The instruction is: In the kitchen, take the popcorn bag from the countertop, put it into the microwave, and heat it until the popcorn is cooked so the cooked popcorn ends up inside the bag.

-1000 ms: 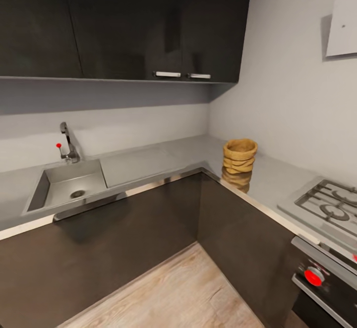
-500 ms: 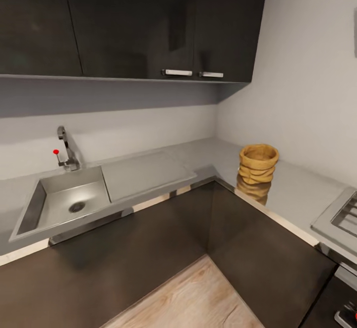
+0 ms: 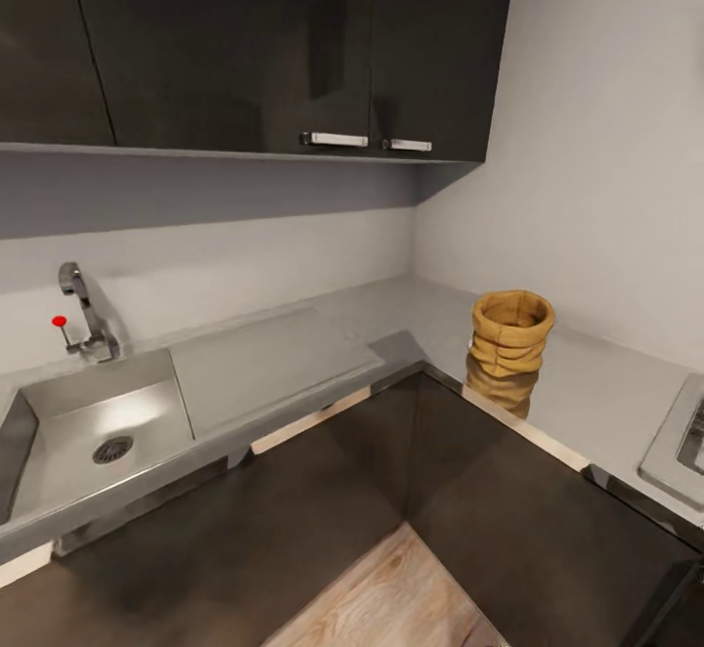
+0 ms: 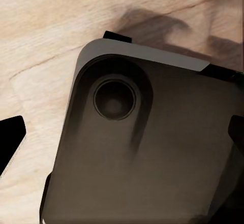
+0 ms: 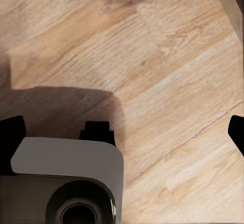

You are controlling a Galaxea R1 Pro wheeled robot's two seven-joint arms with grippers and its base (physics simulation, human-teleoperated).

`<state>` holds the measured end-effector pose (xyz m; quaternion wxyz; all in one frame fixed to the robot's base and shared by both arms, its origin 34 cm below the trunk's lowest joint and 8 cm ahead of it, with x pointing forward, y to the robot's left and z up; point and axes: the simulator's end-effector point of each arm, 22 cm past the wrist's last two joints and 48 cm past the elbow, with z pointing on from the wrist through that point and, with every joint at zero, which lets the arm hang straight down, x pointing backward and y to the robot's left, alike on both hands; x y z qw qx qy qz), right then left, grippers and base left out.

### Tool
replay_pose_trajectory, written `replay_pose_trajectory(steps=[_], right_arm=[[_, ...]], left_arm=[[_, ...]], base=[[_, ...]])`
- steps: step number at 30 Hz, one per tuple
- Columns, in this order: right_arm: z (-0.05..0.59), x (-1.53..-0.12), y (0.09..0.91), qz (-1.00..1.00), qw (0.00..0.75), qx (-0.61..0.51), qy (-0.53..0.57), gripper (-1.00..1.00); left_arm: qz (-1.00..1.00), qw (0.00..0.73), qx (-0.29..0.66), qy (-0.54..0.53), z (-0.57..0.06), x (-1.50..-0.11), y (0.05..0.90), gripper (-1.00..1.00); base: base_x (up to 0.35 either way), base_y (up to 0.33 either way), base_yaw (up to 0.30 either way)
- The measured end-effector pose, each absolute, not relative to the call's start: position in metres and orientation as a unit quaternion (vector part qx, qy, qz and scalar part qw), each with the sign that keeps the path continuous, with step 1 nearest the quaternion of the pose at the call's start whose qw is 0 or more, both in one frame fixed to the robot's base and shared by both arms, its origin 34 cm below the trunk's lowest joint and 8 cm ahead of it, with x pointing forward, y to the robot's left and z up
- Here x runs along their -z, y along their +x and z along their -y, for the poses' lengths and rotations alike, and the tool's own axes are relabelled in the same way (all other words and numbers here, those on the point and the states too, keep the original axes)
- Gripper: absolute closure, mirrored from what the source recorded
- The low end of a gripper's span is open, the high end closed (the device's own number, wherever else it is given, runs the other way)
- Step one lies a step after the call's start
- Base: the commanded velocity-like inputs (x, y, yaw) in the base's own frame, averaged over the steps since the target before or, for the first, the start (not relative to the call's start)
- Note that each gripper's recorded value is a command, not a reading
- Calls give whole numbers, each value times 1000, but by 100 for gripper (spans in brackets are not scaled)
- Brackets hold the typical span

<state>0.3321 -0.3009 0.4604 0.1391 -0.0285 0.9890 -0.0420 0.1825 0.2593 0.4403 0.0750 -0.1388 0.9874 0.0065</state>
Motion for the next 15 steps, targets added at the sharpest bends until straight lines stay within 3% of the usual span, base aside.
replay_pose_trajectory(steps=[15], right_arm=[[301,-460,332,-989,139,42,-29,-100]], left_arm=[[-987,75,-7,-139,-259,-440,183,-100]], base=[[4,1,-243]])
